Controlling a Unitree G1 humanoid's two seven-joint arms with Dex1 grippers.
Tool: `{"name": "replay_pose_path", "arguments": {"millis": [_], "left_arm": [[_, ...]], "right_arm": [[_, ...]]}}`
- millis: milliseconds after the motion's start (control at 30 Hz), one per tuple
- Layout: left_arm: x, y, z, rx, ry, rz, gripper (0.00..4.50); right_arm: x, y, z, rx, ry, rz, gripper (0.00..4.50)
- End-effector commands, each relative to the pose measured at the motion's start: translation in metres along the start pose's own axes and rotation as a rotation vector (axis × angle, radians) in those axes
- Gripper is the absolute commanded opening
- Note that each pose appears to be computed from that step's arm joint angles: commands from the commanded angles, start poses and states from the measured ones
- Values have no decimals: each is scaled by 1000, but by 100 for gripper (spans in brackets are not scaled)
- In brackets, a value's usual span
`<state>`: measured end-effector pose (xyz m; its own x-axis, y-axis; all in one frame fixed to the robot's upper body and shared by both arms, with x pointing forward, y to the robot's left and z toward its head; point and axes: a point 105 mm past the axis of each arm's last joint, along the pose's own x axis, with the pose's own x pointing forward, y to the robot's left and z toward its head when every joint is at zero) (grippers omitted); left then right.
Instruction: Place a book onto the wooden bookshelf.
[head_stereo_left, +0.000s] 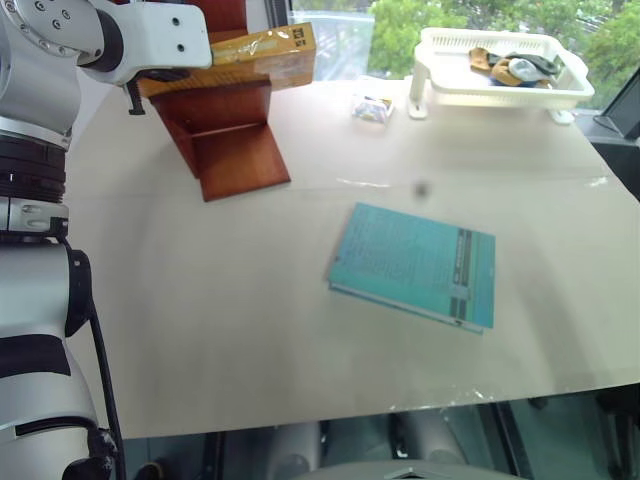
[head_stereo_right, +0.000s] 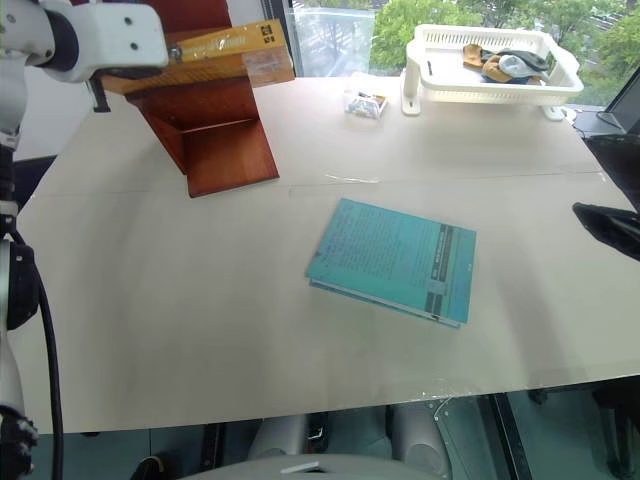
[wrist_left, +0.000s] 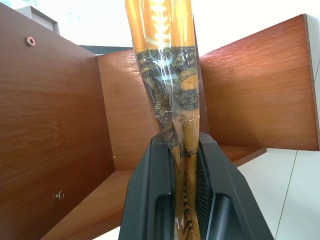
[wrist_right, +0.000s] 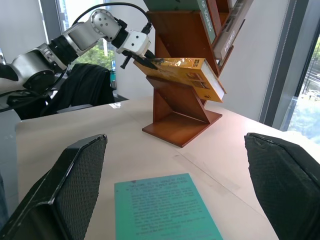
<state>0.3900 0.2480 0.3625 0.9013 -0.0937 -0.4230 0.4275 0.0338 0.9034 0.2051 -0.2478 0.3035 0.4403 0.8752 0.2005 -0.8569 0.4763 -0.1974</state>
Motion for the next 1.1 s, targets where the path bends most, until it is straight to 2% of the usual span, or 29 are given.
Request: {"name": "replay_pose_path", "arguments": {"millis": [33, 167, 467, 700, 800, 933, 1100], "left_arm": [[-9, 5, -15, -3, 69, 2, 169], [-9, 2, -19, -15, 76, -16, 312], [-15, -5, -31, -33, 104, -38, 312], [-30, -11, -12, -167, -107, -80, 312], [-38, -8, -23, -215, -85, -23, 312], [-48, 12, -31, -243, -76, 117, 312], [-53, 2, -32, -266, -90, 51, 312]], "right_arm": [[-1, 1, 7, -37, -6, -1, 450], [-2, -1, 8, -40, -3, -3, 450], [-2, -2, 7, -41, 1, -7, 450], [-7, -4, 8, -48, 1, -26, 450], [-9, -4, 8, -50, -1, -35, 450], [-10, -6, 5, -47, -1, -43, 450], [-10, -8, 5, -47, 1, -41, 450]]}}
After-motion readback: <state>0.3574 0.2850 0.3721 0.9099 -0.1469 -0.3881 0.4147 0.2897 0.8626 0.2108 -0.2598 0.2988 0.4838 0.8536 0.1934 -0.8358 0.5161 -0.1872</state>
